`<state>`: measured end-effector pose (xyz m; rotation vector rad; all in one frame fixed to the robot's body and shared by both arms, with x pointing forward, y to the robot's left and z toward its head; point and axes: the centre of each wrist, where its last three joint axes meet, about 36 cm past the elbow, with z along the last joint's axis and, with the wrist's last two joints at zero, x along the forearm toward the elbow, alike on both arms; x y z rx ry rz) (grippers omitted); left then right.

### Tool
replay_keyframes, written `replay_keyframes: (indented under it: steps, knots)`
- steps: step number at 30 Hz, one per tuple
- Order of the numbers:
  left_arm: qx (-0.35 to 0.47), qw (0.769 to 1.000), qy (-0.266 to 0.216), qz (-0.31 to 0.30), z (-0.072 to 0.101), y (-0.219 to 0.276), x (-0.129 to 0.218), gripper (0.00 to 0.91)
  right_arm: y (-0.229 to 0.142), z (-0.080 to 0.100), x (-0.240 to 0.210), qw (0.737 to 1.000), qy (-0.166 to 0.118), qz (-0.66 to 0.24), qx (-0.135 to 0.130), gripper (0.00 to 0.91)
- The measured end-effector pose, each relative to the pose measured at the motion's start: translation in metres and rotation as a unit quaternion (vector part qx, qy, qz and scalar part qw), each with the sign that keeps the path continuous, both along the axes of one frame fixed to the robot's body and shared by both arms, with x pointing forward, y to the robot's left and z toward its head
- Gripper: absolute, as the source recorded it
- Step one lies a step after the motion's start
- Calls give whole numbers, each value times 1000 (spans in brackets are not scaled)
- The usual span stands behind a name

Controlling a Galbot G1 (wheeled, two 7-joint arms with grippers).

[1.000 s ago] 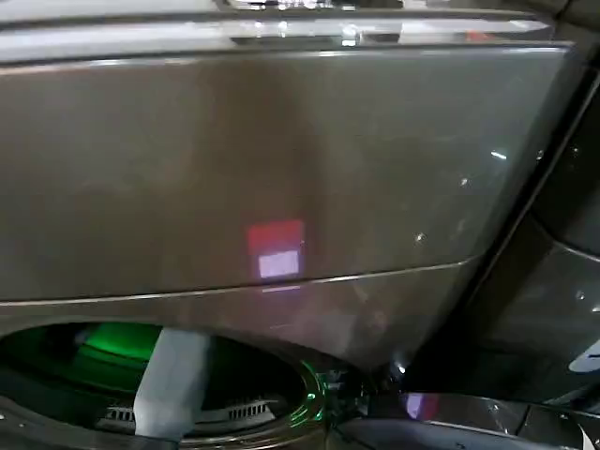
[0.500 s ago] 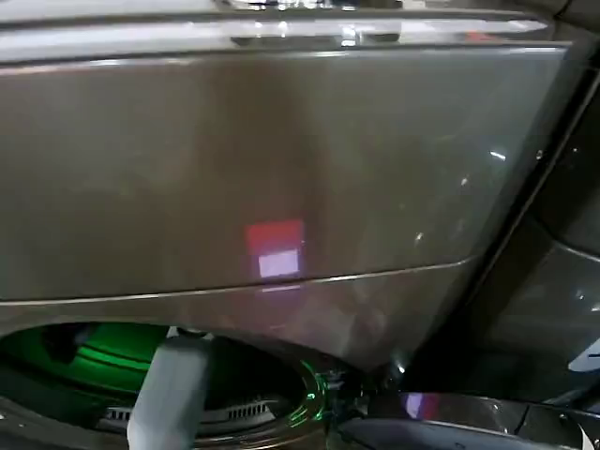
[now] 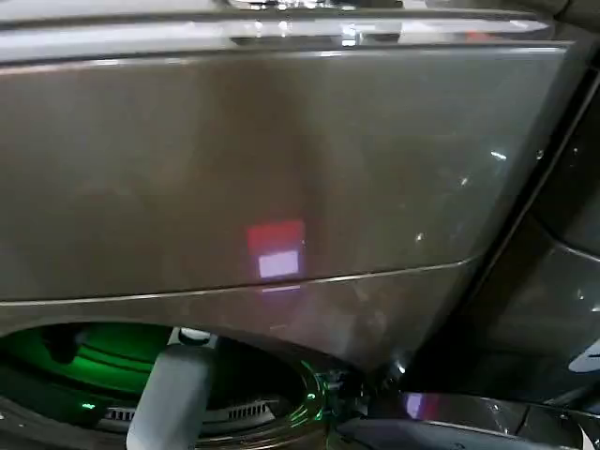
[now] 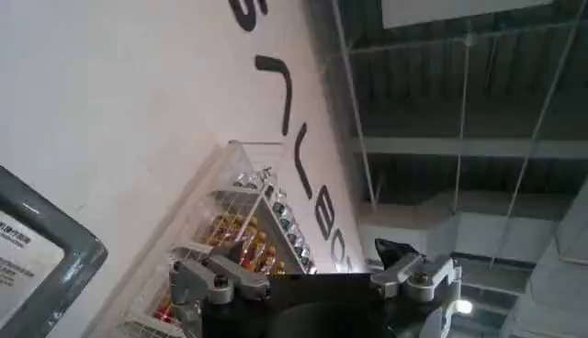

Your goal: Grasp the clothes from the dryer.

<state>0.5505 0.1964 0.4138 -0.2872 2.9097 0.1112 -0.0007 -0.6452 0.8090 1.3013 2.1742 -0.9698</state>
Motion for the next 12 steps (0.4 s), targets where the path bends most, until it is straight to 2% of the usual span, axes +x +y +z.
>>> replay_keyframes:
  steps: [12]
  knots:
    - [1, 1000, -3, -3, 2, -2, 1, 0, 3, 3, 0, 1000, 7, 3, -2, 907]
